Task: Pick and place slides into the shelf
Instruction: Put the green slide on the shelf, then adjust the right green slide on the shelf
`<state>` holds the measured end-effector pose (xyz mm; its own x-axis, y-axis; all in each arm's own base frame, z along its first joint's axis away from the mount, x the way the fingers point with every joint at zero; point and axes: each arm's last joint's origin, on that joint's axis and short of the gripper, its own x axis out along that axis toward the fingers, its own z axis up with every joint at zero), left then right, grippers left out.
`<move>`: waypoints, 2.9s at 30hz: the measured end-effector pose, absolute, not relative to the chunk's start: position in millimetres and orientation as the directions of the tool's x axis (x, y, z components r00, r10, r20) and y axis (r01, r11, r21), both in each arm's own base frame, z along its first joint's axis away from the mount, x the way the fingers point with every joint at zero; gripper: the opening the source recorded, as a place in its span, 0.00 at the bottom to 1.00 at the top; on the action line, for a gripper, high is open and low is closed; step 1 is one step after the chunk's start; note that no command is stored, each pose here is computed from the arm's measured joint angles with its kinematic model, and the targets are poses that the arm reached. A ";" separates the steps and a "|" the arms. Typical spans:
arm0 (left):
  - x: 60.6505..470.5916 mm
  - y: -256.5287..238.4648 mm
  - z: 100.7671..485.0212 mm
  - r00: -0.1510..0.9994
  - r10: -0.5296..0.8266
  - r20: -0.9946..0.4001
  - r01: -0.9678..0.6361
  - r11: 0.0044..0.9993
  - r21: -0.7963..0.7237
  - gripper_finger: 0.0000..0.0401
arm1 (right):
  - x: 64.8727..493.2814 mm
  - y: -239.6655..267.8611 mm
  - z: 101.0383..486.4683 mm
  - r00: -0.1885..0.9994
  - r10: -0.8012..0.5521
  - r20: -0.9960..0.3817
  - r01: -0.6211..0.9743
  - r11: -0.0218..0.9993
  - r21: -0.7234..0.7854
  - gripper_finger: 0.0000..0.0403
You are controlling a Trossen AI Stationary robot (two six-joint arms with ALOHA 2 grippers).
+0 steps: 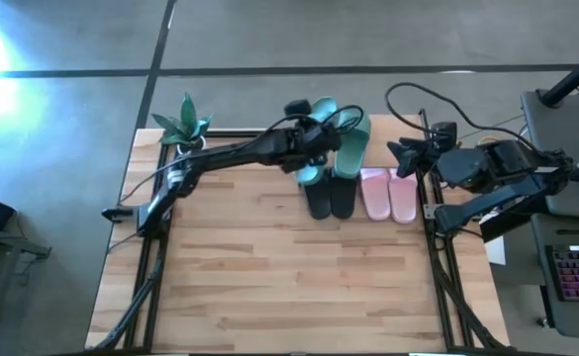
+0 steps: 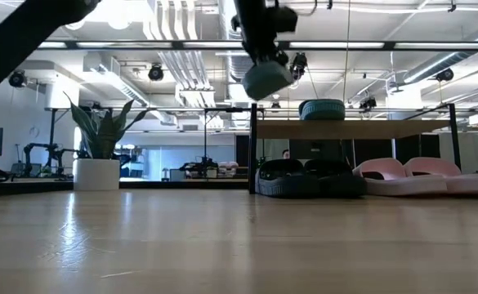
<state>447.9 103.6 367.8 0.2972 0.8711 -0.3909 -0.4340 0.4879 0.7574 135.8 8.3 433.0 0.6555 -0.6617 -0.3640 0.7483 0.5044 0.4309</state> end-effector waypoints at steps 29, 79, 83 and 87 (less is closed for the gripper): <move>464.8 164.9 322.3 0.333 0.807 -0.487 -0.572 0.584 0.576 0.06 | 158.4 14.0 403.5 0.568 -0.668 -0.480 0.819 0.407 0.404 0.56; 307.3 100.2 368.9 0.390 0.561 -0.730 -0.656 0.726 0.207 0.53 | 219.9 -113.0 337.1 0.448 -0.517 -0.729 0.892 0.312 0.327 0.08; 294.9 95.5 346.6 0.441 0.537 -0.719 -0.688 0.717 0.114 0.53 | 231.4 -125.2 321.4 0.400 -0.498 -0.769 0.911 0.305 0.277 0.05; 282.2 90.8 333.5 0.480 0.513 -0.712 -0.693 0.719 0.050 0.53 | 241.4 -132.9 304.0 0.340 -0.467 -0.816 0.928 0.308 0.210 0.04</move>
<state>282.2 90.8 333.5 0.4805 0.5127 -0.7115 -0.6932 0.7190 0.0500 241.4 -132.9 304.0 0.3401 -0.4670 -0.8162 0.9278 0.3083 0.2101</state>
